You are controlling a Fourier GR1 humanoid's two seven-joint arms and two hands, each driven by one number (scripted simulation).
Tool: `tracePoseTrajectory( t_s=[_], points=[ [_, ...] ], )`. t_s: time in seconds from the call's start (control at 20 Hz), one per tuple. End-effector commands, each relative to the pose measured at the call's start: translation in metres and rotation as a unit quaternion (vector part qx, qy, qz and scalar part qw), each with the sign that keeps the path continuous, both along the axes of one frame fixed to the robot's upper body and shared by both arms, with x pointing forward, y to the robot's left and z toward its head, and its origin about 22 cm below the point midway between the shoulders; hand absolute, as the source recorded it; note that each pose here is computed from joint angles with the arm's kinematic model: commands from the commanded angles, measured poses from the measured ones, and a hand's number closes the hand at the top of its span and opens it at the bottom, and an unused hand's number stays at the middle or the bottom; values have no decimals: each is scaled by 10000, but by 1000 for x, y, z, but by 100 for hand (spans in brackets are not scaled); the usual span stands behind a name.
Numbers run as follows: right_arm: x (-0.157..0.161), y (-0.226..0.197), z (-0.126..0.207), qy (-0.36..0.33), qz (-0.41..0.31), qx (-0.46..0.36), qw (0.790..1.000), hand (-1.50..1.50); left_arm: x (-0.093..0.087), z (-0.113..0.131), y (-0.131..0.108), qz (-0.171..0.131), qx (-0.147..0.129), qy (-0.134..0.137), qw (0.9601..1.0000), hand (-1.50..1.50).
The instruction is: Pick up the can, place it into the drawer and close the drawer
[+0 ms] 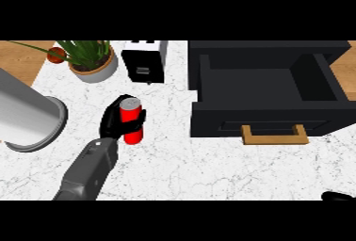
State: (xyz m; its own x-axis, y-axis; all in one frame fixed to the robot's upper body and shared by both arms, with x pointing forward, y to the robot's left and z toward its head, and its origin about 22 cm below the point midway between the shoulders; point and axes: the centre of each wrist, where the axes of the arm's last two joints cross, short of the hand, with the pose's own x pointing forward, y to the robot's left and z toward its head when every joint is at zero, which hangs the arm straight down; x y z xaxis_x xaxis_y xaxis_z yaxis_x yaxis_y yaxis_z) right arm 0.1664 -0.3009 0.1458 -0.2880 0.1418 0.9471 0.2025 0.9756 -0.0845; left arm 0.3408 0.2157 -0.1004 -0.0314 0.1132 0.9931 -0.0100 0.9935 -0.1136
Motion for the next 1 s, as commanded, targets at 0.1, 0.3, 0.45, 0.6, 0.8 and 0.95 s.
tracePoseTrajectory(
  t_s=[0.1,0.3,0.45,0.6,0.8,0.95],
  points=[
    [0,-15,-14,48,-147,-99,9998,-150,17,23,-31,-162,-142,-151,9997,150],
    [-13,1,-7,36,-121,-82,9999,-150,36,58,-46,-408,139,-304,9986,150],
    [-16,-2,-9,27,-120,-78,9999,-150,46,83,-54,-615,298,-427,9967,150],
    [10,-7,3,-9,-141,-75,9999,-150,59,114,-74,-730,309,-458,9958,150],
    [-4,-13,-7,-1,-259,-88,9996,-150,74,179,-93,-866,233,-553,9944,150],
    [-6,3,10,23,-81,-107,9999,-150,73,222,-121,-974,199,-549,9935,150]
  ],
)
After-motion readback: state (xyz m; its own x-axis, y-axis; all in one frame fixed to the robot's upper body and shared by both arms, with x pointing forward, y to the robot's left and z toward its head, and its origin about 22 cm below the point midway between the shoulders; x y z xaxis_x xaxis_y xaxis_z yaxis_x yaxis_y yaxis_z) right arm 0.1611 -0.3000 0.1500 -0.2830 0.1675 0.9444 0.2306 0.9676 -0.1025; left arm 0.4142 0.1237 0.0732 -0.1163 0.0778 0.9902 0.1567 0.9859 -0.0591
